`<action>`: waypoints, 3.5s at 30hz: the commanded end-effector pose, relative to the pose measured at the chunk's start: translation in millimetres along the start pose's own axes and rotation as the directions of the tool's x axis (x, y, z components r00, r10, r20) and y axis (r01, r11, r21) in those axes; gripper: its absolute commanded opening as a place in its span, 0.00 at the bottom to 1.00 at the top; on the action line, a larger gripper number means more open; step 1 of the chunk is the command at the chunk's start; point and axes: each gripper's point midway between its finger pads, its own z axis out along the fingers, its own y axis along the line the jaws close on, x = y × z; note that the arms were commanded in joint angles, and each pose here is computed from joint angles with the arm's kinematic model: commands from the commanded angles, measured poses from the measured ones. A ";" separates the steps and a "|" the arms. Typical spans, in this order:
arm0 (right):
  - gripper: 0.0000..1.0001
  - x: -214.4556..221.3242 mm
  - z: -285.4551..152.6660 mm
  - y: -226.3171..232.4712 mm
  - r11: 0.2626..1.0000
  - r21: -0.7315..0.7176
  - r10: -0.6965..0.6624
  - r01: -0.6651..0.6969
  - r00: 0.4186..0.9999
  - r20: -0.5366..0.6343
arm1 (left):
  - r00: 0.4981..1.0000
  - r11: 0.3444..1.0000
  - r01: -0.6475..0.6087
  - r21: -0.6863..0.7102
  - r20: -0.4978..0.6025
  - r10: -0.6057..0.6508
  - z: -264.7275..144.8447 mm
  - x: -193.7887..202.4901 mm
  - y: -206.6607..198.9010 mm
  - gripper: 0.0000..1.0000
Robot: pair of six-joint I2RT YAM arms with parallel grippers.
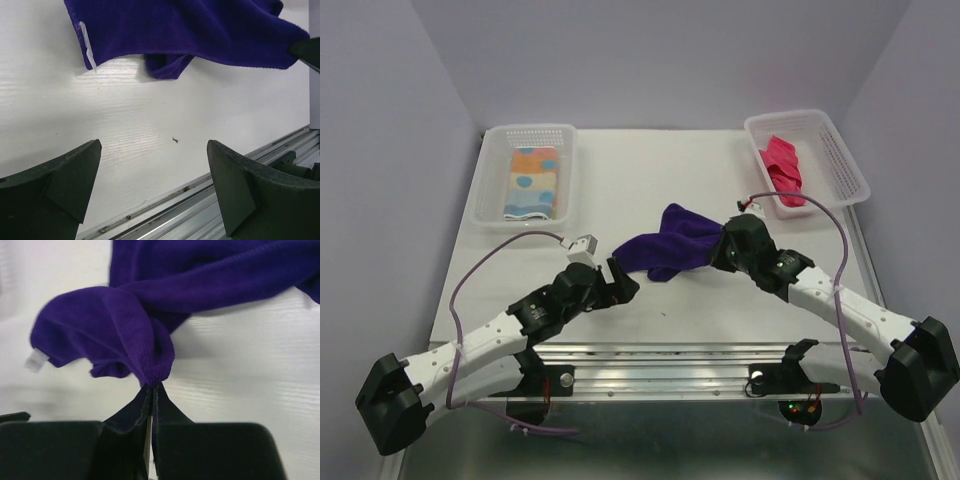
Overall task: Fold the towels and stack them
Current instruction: Flatten out the crumpled towel
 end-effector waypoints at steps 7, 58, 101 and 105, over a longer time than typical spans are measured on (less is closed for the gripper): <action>0.01 11.1 16.1 -28.6 0.997 0.063 0.049 -0.048 0.999 -0.018 | 0.999 0.966 -0.030 -0.258 0.014 0.035 28.8 -9.6 32.1 0.99; 0.01 -24.8 1.5 -6.4 0.999 -0.037 -0.034 0.036 0.998 0.047 | 0.985 0.991 -0.135 -0.001 0.105 0.135 48.4 -66.9 -18.5 0.00; 0.01 -251.2 -391.1 199.1 0.590 -0.650 0.072 0.479 0.770 0.634 | 0.658 0.509 -0.646 0.569 0.753 -0.006 -337.9 -271.2 -300.8 0.00; 0.01 -242.0 -403.1 198.2 0.553 -0.682 0.086 0.478 0.782 0.618 | 0.692 0.443 -0.644 0.624 0.722 -0.009 -347.6 -257.3 -305.3 0.00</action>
